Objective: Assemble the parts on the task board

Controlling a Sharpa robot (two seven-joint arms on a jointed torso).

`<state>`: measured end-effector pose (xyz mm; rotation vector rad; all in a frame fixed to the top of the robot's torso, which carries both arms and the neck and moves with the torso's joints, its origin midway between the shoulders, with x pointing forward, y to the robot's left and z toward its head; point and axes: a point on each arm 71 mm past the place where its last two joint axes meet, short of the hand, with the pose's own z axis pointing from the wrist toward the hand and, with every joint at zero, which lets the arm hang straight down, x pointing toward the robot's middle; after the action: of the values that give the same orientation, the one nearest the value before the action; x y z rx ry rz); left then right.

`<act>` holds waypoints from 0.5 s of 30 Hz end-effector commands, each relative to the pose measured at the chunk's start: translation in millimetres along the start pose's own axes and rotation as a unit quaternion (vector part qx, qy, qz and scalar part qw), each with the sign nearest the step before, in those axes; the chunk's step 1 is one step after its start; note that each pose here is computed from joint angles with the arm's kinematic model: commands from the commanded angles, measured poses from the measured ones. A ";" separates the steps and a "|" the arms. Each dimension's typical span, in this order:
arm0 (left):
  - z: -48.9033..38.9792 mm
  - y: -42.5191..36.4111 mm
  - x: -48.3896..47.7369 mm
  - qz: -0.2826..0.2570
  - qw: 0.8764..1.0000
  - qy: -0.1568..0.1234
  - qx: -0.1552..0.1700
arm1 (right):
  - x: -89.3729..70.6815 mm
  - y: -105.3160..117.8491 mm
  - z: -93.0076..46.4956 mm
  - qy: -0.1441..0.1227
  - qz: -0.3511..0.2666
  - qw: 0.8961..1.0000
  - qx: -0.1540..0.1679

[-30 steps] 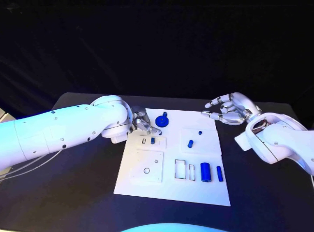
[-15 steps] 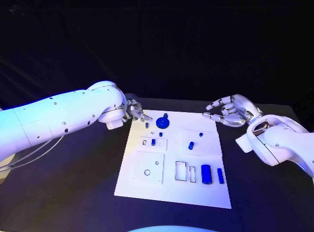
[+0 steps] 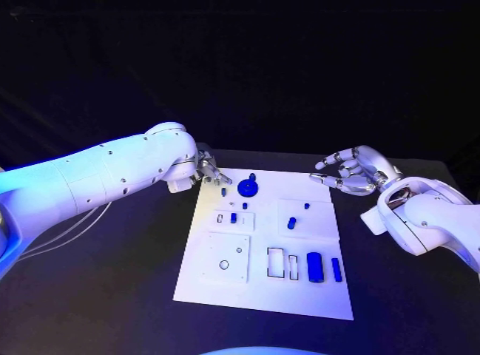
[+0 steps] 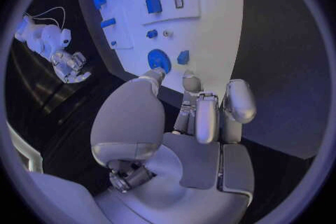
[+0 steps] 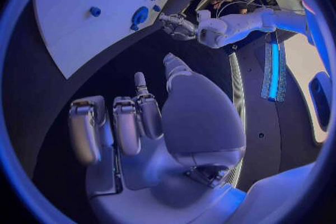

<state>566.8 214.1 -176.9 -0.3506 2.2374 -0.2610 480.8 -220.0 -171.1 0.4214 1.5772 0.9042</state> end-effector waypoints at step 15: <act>9.6 -2.5 4.7 0.015 0.999 0.033 0.003 | 2.0 2.2 0.4 0.004 0.000 1.000 -0.007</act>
<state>572.7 213.2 -184.9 -0.3330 2.2789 -0.2415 480.8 -218.8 -171.0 0.4208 1.5779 0.9067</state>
